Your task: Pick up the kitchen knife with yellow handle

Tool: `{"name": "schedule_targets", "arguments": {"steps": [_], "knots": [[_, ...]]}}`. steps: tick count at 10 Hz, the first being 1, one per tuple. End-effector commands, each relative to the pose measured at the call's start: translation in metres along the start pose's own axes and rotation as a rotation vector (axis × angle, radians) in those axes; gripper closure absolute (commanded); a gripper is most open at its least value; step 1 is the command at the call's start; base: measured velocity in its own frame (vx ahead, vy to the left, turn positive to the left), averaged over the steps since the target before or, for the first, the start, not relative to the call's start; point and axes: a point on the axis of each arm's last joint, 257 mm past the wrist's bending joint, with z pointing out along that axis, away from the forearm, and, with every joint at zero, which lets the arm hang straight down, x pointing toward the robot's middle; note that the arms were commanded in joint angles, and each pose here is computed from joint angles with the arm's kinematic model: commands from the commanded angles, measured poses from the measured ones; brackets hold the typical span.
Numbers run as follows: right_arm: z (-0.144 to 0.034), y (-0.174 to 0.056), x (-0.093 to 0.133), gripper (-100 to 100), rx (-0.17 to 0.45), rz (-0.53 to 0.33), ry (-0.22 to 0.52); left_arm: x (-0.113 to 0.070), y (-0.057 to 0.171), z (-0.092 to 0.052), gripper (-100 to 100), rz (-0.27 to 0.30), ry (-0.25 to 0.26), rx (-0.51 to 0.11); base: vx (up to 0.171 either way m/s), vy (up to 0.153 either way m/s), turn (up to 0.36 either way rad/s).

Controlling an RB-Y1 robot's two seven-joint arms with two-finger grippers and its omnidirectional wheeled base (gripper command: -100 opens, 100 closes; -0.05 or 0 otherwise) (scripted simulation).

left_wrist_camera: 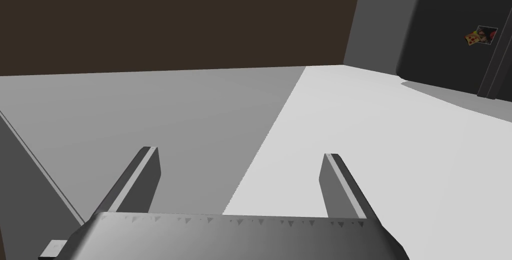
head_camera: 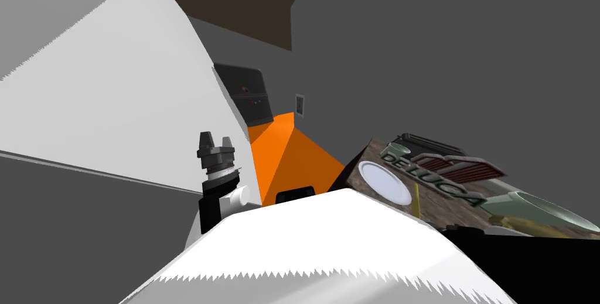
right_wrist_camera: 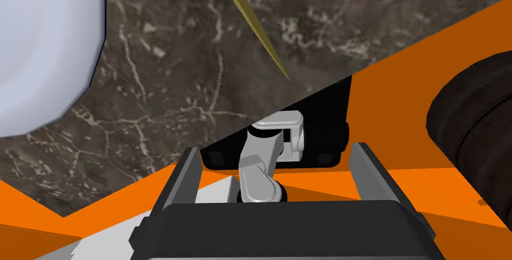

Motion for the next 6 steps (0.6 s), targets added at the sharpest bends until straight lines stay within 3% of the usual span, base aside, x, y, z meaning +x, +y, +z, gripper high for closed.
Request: {"name": "schedule_targets", "arguments": {"steps": [1, 6], "knots": [[-0.006, 0.002, 0.017, -100, -0.029, -0.091, 0.037, 0.0, 0.0, 0.0, 0, 0.0, 0.0, 0.0, 0.021, -0.085, 0.109], [-0.025, -0.004, 0.066, -100, -0.106, -0.369, 0.14, 0.0, 0.0, 0.0, 0, 0.0, 0.0, 0.0, 0.01, -0.155, 0.122]]}}
